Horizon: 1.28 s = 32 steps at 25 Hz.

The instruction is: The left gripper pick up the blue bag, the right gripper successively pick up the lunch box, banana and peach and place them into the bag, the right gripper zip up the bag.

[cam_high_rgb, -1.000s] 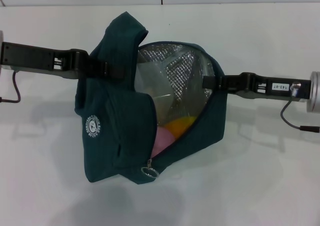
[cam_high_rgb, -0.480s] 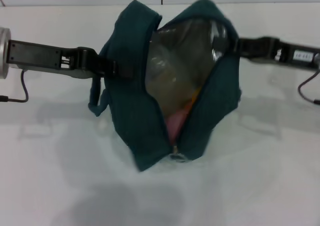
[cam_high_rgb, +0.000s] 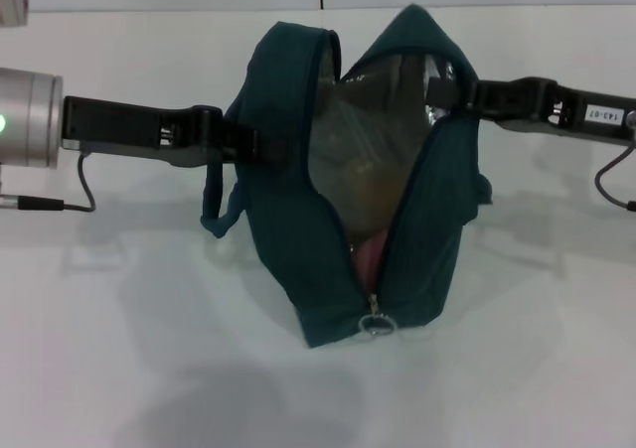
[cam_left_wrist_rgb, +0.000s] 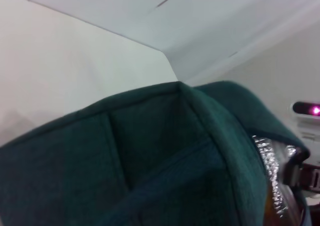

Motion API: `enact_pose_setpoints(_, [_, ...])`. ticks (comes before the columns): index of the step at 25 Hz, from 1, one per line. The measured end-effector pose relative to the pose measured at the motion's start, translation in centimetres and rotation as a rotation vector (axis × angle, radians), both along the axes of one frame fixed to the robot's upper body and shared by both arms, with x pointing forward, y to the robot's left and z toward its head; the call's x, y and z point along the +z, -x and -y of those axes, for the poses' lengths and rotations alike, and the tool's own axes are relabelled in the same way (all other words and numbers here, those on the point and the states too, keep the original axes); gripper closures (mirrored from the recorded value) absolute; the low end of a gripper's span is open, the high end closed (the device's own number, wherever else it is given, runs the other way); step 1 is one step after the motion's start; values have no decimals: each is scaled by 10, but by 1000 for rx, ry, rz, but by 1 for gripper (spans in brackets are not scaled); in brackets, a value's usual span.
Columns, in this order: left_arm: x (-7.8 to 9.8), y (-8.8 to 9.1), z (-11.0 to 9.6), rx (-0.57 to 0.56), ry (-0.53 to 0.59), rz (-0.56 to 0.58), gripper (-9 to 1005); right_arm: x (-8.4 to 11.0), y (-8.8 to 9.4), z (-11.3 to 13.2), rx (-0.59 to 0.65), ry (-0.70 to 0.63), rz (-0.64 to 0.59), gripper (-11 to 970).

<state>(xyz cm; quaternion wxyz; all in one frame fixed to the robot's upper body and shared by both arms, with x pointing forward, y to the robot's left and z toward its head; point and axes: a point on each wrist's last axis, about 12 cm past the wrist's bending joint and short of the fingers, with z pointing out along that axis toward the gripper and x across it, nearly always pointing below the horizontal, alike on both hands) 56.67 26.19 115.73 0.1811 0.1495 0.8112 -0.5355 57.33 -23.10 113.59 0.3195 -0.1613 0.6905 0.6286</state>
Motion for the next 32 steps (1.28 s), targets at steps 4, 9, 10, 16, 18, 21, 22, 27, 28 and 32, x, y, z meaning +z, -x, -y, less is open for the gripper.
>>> enact_pose_setpoints(4, [-2, 0, 1, 6, 2, -1, 954, -2, 0, 3, -11, 16, -6, 888])
enact_pose_setpoints(9, [-2, 0, 3, 3, 8, -2, 953, -4, 2, 10, -18, 23, -6, 889])
enact_pose_setpoints(10, [-2, 1, 4, 1, 9, -3, 953, -4, 3, 11, -19, 23, -4, 889])
enact_pose_setpoints(16, [-4, 2, 5, 3, 14, -8, 953, -3, 9, 27, -34, 10, 9, 776])
enact_pose_setpoints(18, [-4, 2, 5, 4, 15, -9, 953, -2, 12, 34, -40, 0, 15, 720])
enact_pose_setpoints(21, [-5, 3, 4, 3, 13, -8, 953, -2, 16, 43, -53, -5, 20, 607])
enact_pose_setpoints(22, [-5, 3, 4, 2, 12, -6, 953, -2, 19, 49, -62, -7, 25, 569])
enact_pose_setpoints(27, [-5, 4, 4, -1, 12, -4, 953, 1, 29, 66, -70, -33, 59, 353])
enact_pose_setpoints(28, [-6, 4, 3, 0, 12, -5, 953, 2, 34, 69, -57, -45, 84, 306])
enact_pose_setpoints(32, [-7, 5, 2, 8, 14, -9, 953, 3, 56, 71, 48, -67, 218, 194])
